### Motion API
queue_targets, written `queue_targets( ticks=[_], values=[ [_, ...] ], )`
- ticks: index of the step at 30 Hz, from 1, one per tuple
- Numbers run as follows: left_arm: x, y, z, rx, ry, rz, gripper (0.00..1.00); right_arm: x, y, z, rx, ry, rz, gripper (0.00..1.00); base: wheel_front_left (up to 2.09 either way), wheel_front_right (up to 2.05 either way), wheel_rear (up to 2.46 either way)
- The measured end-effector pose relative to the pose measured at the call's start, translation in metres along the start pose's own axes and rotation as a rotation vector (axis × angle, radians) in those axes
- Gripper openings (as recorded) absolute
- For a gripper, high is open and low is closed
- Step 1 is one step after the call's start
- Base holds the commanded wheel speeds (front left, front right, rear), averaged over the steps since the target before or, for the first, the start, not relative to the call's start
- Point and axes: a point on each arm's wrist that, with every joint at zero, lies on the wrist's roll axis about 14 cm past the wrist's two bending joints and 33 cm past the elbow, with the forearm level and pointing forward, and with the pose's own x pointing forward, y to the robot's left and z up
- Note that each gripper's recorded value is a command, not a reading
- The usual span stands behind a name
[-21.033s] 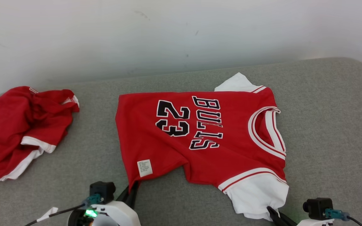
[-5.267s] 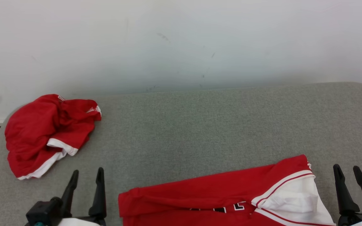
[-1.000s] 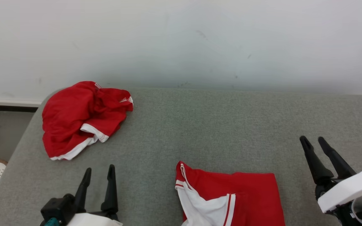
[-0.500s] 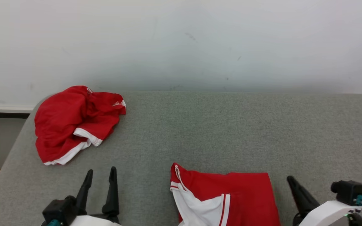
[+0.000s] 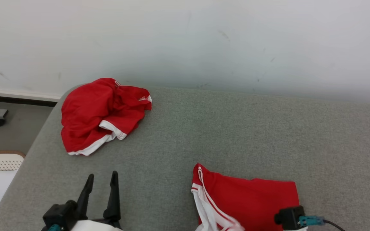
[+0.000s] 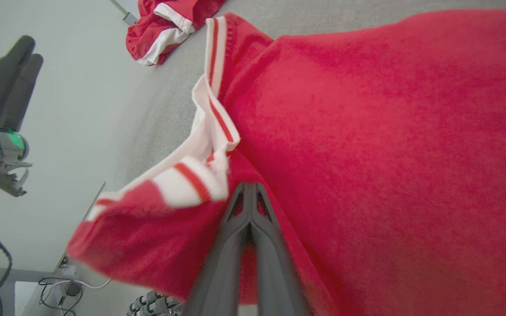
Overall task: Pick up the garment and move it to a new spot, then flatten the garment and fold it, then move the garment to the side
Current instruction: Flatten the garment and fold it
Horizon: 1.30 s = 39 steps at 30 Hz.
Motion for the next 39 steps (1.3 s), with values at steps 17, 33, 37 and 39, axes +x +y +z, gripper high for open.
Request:
queue_targets(
  ticks=[17,33,37,39],
  values=[
    [0.007,-0.009,0.008,-0.006,-0.028,-0.027,1.00,-0.028,0.017,0.062,-0.123,-0.235,0.075,0.21,0.00,0.00,0.00],
    [0.029,-0.052,0.015,-0.020,-0.058,-0.145,1.00,-0.135,-0.054,0.173,-0.357,-0.802,-0.256,1.00,0.00,0.00,0.00],
    [0.032,-0.058,0.012,-0.022,-0.053,-0.160,1.00,-0.155,-0.069,0.172,-0.386,-0.848,-0.351,1.00,0.00,0.00,0.00],
    [0.034,-0.060,0.011,-0.017,-0.052,-0.165,1.00,-0.164,-0.080,0.167,-0.371,-0.863,-0.403,1.00,0.00,0.00,0.00]
  ],
)
